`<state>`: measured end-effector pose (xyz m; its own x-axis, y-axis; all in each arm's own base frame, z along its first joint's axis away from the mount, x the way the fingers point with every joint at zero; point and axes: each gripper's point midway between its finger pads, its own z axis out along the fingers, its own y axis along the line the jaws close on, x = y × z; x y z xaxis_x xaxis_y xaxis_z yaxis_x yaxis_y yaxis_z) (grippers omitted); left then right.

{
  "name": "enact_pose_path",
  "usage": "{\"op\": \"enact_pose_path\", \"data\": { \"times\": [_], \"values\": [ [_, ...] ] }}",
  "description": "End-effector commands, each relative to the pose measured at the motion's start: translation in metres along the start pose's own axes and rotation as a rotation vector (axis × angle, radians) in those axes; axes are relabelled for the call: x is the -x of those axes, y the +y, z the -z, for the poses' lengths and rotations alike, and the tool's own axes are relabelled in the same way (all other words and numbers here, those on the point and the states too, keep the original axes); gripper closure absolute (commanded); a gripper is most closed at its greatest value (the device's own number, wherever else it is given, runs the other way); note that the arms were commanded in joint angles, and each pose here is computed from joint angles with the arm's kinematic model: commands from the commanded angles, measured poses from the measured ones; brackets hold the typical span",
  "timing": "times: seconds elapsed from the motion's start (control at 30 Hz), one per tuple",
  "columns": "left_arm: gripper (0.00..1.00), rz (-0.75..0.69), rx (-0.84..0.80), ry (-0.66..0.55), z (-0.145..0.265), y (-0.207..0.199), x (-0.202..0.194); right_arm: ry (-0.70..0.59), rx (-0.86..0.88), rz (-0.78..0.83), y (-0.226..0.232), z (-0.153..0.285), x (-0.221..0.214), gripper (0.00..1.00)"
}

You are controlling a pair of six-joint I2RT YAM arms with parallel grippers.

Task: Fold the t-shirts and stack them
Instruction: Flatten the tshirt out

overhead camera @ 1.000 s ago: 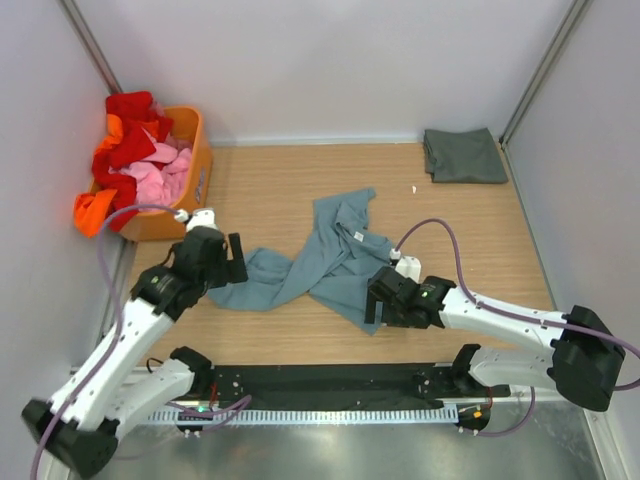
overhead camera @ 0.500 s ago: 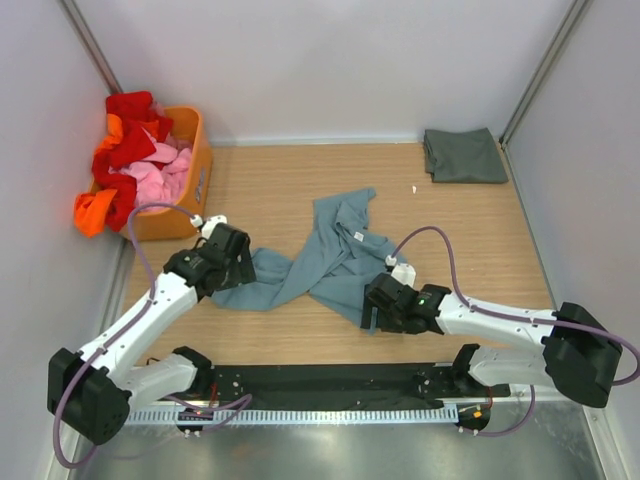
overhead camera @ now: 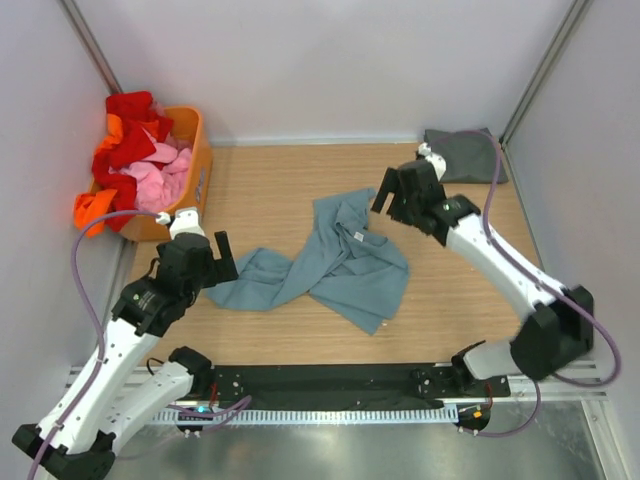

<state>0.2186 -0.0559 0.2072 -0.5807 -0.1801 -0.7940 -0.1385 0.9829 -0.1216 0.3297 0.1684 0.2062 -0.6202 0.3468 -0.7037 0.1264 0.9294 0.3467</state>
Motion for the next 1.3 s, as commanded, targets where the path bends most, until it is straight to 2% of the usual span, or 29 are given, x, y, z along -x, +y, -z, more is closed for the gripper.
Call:
{"op": "enact_pose_path", "data": {
  "times": [0.0, 0.07, 0.1, 0.13, 0.17, 0.2, 0.23, 0.27, 0.3, 0.37, 0.4, 0.57, 0.87, 1.0, 1.07, 1.13, 1.17, 1.27],
  "values": [
    [0.08, -0.007, -0.022, -0.069, 0.008, 0.005, 0.008, 0.092, 0.016, 0.017, -0.007, -0.061, 0.017, 0.11],
    [0.08, 0.001, -0.017, -0.084, 0.009, 0.007, 0.008, 0.122, 0.061, -0.014, -0.006, -0.09, 0.028, 0.14],
    [0.08, 0.004, -0.02, -0.089, 0.01, 0.007, 0.009, 0.105, 0.104, -0.023, 0.007, -0.098, 0.047, 0.15],
    [0.08, 0.005, -0.021, -0.088, 0.01, 0.007, 0.008, 0.19, 0.111, -0.012, 0.005, -0.129, 0.029, 0.15],
    [0.08, 0.003, -0.023, -0.085, 0.009, 0.006, 0.008, 0.202, 0.11, -0.017, 0.003, -0.141, 0.035, 0.17],
    [0.09, -0.001, -0.024, -0.084, 0.009, 0.006, 0.008, 0.175, 0.135, -0.014, 0.016, -0.151, 0.057, 0.17],
    [0.09, -0.003, -0.022, -0.079, 0.008, 0.006, 0.007, 0.248, 0.096, -0.01, 0.007, -0.177, 0.038, 0.17],
    [0.09, -0.003, -0.024, -0.079, 0.008, 0.005, 0.008, 0.263, 0.092, -0.003, 0.005, -0.189, 0.039, 0.18],
    [0.09, -0.005, -0.026, -0.077, 0.008, 0.005, 0.007, 0.234, 0.115, -0.002, 0.016, -0.194, 0.057, 0.18],
    [0.09, -0.005, -0.026, -0.077, 0.008, 0.005, 0.007, 0.289, 0.091, -0.001, 0.01, -0.221, 0.04, 0.18],
    [0.09, -0.006, -0.025, -0.075, 0.008, 0.005, 0.007, 0.271, 0.103, 0.0, 0.016, -0.224, 0.05, 0.18],
    [0.09, -0.004, -0.025, -0.078, 0.008, 0.005, 0.007, 0.315, 0.08, -0.01, 0.01, -0.254, 0.033, 0.18],
    [0.09, -0.006, -0.008, -0.068, 0.005, 0.007, 0.006, 0.386, 0.073, -0.046, -0.002, -0.263, -0.003, 0.3],
    [0.11, -0.005, 0.003, -0.066, 0.004, 0.008, 0.005, 0.386, 0.086, -0.033, 0.0, -0.265, -0.002, 0.52],
    [0.12, -0.005, 0.01, -0.067, 0.004, 0.009, 0.005, 0.385, 0.103, -0.031, 0.004, -0.265, 0.0, 0.69],
    [0.16, -0.005, 0.015, -0.064, 0.003, 0.01, 0.005, 0.384, 0.122, -0.033, 0.008, -0.263, 0.002, 0.93],
    [0.17, -0.005, 0.017, -0.064, 0.003, 0.01, 0.005, 0.374, 0.13, -0.032, 0.011, -0.261, 0.008, 0.99],
    [0.29, -0.005, 0.042, -0.054, 0.0, 0.012, 0.004, 0.321, 0.138, -0.016, 0.017, -0.238, 0.033, 0.99]
  ]
}}
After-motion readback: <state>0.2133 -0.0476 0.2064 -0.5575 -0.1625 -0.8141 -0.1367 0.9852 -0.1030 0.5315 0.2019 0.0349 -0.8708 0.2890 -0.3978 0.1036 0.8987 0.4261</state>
